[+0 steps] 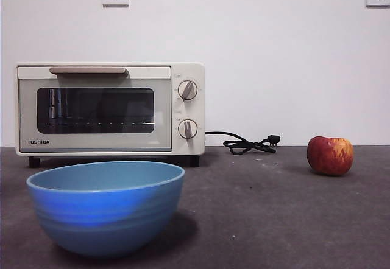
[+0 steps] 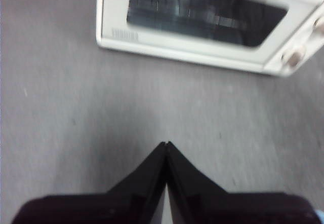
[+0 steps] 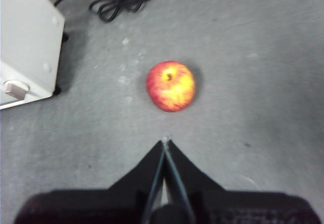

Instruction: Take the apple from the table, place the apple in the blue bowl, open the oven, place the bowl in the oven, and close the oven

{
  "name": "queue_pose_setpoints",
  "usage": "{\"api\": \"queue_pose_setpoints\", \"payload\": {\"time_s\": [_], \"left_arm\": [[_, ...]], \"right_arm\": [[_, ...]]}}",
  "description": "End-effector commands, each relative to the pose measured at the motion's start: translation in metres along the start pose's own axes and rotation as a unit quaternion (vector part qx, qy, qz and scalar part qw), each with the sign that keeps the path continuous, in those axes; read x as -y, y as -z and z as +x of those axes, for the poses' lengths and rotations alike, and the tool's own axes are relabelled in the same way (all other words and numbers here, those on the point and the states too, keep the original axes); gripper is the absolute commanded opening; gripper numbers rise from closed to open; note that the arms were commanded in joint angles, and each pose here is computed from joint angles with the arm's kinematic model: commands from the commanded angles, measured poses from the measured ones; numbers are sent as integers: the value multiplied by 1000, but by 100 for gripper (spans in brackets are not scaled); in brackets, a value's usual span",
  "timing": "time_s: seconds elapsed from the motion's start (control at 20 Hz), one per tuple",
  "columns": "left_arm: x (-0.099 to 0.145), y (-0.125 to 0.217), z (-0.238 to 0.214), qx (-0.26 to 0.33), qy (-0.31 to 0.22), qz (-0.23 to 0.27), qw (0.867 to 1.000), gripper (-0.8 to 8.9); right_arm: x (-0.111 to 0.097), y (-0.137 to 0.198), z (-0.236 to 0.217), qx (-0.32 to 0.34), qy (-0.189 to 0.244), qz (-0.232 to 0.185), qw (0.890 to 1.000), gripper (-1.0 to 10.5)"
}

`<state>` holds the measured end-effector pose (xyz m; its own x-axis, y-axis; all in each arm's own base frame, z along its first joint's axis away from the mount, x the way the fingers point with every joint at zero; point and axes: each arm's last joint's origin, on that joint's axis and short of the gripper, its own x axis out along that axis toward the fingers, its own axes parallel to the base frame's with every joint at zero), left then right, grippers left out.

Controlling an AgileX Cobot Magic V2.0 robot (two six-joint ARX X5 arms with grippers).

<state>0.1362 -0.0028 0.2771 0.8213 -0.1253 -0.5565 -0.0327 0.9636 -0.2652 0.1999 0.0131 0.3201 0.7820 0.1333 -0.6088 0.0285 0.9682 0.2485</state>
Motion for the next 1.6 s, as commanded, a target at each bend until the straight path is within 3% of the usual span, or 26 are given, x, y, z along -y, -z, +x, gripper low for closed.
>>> {"api": "queue_pose_setpoints", "payload": {"time_s": [0.05, 0.25, 0.4, 0.6, 1.0, 1.15, 1.2, 1.35, 1.4, 1.6], "left_arm": [[3, -13, 4, -57, 4, 9, 998, -5], [10, -27, 13, -135, 65, 8, 989, -4], [12, -27, 17, -152, 97, 3, 984, -4], [15, -22, 17, -181, 104, 6, 978, -4], [18, -19, 17, -196, 109, 9, 974, -4], [18, -19, 17, -196, 109, 9, 974, -4], [18, -19, 17, -196, 109, 9, 974, -4], [18, -19, 17, -196, 109, 10, 975, -4], [18, -19, 17, -195, 109, 10, 975, -4], [18, -19, 17, -196, 109, 10, 975, -4]], "right_arm": [[-7, -27, 19, -13, -18, -9, 1000, 0], [-14, -60, 67, -91, -22, -36, 995, 38], [-19, -73, 111, -161, -5, -67, 985, 294], [-17, -81, 166, -218, 11, -66, 974, 641], [-4, -58, 242, -282, 36, -62, 957, 662], [1, -45, 260, -308, 40, -59, 949, 648], [2, -42, 263, -312, 40, -58, 947, 568], [0, -41, 264, -314, 39, -59, 947, 73], [-1, -40, 264, -319, 38, -59, 945, -17], [-5, -45, 256, -318, 36, -67, 945, -9]]}}
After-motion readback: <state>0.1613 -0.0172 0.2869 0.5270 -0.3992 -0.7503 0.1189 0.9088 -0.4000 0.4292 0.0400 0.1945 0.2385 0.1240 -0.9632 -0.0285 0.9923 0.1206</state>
